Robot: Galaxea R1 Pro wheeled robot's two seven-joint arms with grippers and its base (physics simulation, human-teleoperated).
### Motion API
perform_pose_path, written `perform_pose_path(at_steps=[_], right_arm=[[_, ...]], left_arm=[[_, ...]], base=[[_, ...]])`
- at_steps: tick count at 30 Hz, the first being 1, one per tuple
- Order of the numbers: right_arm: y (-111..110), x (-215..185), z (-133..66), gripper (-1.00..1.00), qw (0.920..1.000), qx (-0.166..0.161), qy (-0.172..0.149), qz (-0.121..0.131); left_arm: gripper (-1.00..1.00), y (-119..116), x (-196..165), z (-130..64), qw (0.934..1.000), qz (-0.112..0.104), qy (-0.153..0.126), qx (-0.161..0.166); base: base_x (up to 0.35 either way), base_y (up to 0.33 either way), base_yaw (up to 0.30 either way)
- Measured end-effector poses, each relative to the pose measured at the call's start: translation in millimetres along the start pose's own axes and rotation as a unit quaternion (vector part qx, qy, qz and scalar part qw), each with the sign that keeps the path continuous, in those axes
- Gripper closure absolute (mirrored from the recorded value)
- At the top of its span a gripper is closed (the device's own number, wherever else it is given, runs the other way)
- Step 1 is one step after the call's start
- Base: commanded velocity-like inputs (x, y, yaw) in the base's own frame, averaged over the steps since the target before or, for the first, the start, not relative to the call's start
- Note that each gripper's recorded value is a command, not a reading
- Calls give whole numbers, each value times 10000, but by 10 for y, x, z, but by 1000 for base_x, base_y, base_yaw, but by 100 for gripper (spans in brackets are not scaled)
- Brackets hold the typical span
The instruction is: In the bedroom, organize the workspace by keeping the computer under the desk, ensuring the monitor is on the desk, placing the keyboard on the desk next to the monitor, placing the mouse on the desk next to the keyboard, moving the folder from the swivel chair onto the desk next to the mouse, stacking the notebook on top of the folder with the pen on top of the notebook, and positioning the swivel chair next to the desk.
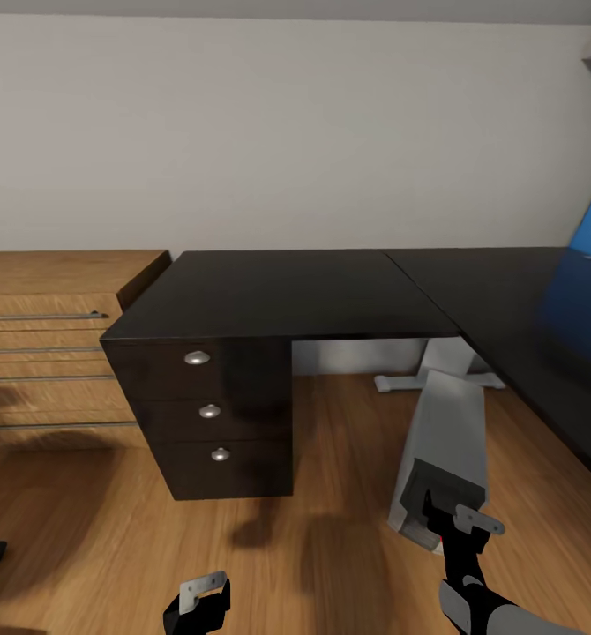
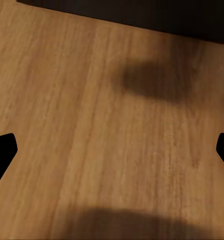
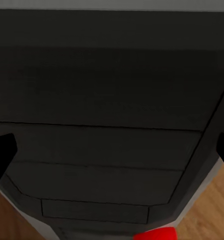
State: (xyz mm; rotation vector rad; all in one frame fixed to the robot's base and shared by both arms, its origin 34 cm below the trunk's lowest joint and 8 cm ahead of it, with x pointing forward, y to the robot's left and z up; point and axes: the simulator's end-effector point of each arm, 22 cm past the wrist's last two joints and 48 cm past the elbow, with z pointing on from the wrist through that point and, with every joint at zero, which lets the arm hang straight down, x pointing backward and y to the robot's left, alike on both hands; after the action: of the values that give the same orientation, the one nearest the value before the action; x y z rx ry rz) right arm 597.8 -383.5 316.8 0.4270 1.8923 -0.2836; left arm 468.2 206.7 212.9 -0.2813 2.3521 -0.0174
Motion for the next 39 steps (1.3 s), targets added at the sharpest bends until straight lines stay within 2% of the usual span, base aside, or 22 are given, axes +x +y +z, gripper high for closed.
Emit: perform_pose_path(at_steps=[18, 39], right_arm=[[5, 2, 1, -100, 10000, -21, 3, -26], [14, 3, 1, -100, 10000, -35, 4, -39]], left_arm=[[-100, 2, 8, -1, 10000, 1, 9, -1], [-100, 51, 16, 3, 10000, 22, 20, -19]], base=[[136, 0, 0], [10, 0, 0]])
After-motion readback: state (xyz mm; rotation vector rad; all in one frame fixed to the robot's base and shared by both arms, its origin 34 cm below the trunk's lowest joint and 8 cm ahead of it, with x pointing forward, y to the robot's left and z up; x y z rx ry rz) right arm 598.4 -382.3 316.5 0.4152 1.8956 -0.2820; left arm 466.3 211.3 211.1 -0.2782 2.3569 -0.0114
